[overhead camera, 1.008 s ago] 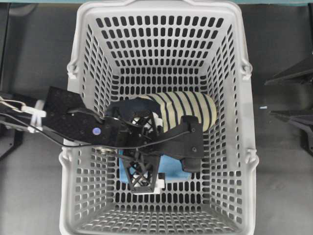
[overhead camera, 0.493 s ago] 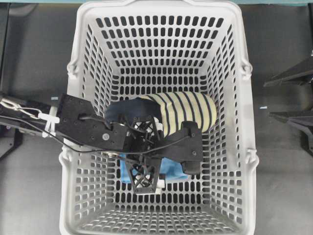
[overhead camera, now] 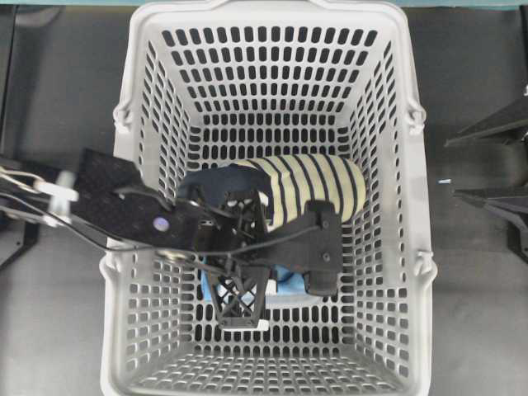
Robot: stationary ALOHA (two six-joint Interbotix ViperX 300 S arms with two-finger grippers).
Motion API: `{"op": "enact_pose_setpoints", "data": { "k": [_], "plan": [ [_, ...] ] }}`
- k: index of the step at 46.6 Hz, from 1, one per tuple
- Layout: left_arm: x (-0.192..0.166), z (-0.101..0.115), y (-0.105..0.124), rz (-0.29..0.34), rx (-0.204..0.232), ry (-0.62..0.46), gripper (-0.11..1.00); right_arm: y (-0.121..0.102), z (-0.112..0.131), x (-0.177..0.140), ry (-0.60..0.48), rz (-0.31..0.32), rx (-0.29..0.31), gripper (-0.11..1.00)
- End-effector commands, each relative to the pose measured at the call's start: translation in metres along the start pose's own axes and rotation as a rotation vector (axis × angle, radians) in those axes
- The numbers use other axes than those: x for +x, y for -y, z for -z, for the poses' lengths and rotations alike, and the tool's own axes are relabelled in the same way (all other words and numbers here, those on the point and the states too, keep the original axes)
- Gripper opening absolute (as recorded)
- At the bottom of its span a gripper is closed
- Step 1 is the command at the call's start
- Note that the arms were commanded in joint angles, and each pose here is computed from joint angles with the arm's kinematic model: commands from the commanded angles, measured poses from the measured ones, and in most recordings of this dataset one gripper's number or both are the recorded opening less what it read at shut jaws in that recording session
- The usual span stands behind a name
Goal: Pick up the blue cloth from the shopping basket with the left arm.
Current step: 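Lower the open left gripper over the light-blue cloth, then close the left gripper on the light-blue cloth, then lift the light-blue cloth up and out with the left gripper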
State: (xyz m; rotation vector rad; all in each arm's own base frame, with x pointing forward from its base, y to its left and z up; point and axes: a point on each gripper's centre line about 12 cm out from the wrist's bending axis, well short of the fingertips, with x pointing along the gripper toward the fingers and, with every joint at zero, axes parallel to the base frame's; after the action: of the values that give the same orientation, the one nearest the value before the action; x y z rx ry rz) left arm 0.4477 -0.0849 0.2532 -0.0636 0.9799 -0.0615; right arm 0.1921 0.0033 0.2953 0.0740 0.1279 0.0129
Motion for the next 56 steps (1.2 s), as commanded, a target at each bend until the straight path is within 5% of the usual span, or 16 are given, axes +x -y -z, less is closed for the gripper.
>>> {"op": "enact_pose_setpoints", "data": {
  "k": [1,22,36,56],
  "plan": [
    [-0.051,-0.030,0.006,0.017,0.001,0.102,0.13,0.000,-0.004,0.000,0.015,-0.001,0.005,0.72],
    [-0.168,-0.086,0.013,-0.002,-0.007,0.044,0.13,0.000,-0.005,0.000,0.017,-0.001,0.006,0.71],
    [-0.175,-0.095,0.016,-0.010,0.064,0.002,0.13,0.000,-0.005,-0.001,0.021,-0.002,0.008,0.71],
    [-0.186,-0.087,0.016,0.001,0.068,0.059,0.13,0.000,-0.006,-0.001,0.024,-0.002,0.009,0.71]
  ]
}}
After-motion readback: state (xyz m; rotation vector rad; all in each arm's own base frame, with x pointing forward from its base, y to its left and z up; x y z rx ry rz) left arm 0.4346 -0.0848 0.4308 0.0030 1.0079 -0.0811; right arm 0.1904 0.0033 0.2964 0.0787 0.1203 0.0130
